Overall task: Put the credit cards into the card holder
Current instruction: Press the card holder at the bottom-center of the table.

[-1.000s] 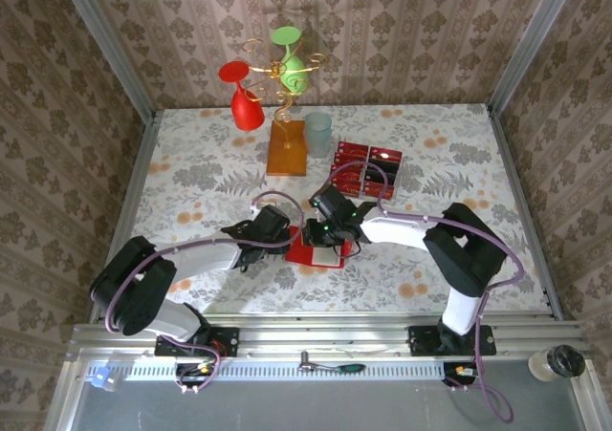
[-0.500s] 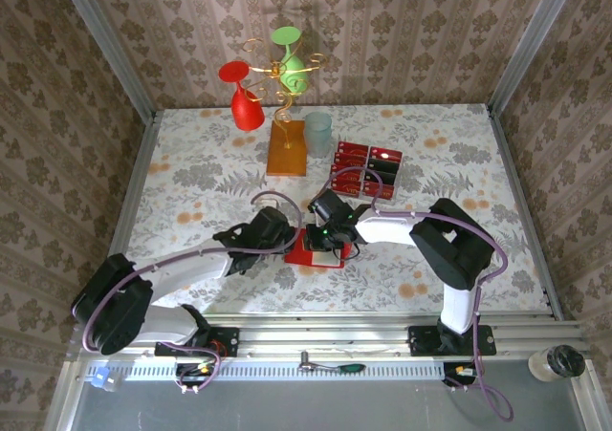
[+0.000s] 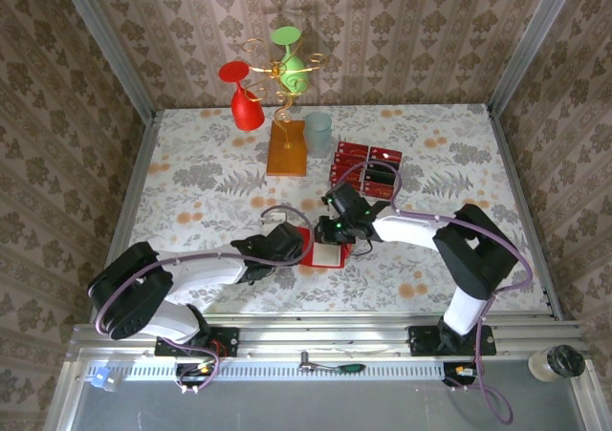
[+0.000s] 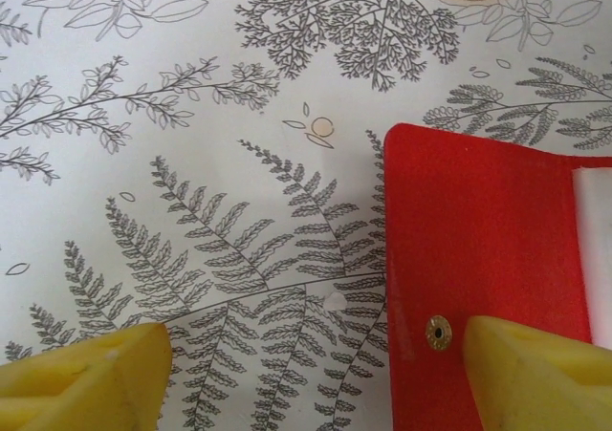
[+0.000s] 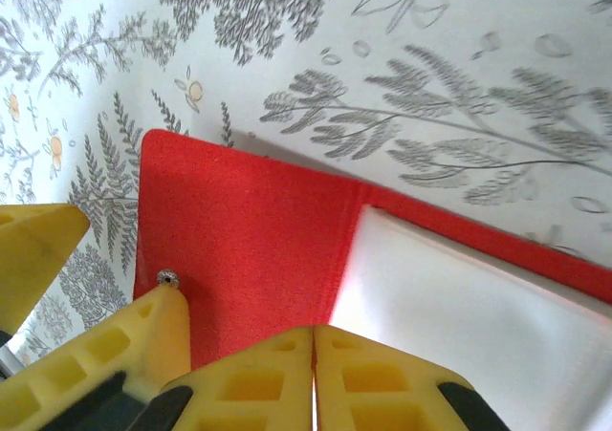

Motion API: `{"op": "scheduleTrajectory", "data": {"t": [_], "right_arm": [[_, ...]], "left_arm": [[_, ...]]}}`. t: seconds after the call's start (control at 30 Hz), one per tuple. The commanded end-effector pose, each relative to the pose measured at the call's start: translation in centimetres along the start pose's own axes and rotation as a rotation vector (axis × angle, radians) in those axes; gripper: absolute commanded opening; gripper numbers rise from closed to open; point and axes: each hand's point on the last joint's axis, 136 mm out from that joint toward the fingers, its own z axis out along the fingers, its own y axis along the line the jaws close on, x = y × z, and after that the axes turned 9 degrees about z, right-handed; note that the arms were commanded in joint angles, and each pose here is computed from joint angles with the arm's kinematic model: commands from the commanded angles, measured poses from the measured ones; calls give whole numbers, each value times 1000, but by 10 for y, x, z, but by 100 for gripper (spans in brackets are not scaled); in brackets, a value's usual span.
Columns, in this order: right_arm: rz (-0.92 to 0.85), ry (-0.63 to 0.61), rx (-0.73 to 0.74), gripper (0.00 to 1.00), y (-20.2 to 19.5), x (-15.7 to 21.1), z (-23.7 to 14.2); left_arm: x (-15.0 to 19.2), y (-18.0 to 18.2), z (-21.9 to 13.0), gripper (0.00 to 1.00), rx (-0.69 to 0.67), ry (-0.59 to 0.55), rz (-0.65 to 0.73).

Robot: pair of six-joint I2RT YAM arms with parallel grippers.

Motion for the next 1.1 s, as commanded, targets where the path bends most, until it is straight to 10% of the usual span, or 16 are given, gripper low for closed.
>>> {"op": "scheduleTrajectory", "data": {"t": [0.0,0.57,1.07], "right_arm": [[3,-11,33,10,-16,3,-14],[37,-72,91,10,-40,1,-38],[77,-69,112,10,-62,8,-36]], "left_arm": [[2,10,0,80,-52,-12,-9],[-70,-61,-48,81,248,-143,-27],[-42,-87,-19,81,386,-93,-119]]}}
